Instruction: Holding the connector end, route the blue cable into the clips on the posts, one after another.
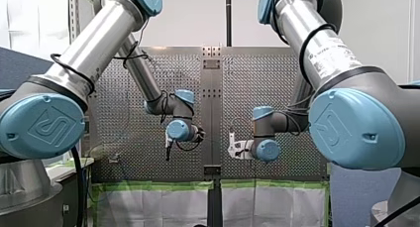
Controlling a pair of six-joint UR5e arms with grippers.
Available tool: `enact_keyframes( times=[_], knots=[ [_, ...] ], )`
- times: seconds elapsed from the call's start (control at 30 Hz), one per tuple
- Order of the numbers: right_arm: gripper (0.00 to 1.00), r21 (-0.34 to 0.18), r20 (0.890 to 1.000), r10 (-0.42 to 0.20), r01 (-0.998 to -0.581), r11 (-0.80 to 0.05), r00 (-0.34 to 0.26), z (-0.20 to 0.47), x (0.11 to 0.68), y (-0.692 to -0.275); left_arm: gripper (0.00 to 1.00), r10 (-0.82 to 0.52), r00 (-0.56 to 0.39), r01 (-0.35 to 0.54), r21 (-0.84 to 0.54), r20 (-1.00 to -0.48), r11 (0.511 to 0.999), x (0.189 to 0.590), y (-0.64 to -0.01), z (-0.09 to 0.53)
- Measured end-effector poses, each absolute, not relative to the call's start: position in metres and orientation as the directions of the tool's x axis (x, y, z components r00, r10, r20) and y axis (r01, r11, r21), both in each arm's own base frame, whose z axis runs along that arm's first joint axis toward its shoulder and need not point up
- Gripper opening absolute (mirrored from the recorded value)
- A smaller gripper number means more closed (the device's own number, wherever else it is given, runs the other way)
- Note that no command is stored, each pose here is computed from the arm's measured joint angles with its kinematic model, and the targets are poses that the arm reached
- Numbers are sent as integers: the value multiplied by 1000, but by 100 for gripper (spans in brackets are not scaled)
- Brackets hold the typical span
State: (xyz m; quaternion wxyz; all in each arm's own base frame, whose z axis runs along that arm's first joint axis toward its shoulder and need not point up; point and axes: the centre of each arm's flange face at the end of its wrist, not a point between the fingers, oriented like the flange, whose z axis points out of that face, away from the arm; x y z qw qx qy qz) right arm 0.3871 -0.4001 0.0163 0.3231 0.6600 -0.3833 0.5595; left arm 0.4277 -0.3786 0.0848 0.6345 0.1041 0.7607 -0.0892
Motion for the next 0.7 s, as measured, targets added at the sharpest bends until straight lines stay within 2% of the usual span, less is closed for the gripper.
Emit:
enact_keyframes(
  times=[0.3,0.7],
  knots=[
    [0,-3,986,-146,-882,-471,74,0,373,-403,0,28,-157,285,-18,-987,958,425,-388,52],
    [0,36,979,-163,-894,-446,121,-4,354,-412,0,-23,-76,312,-45,-997,949,430,-409,52]
  ],
)
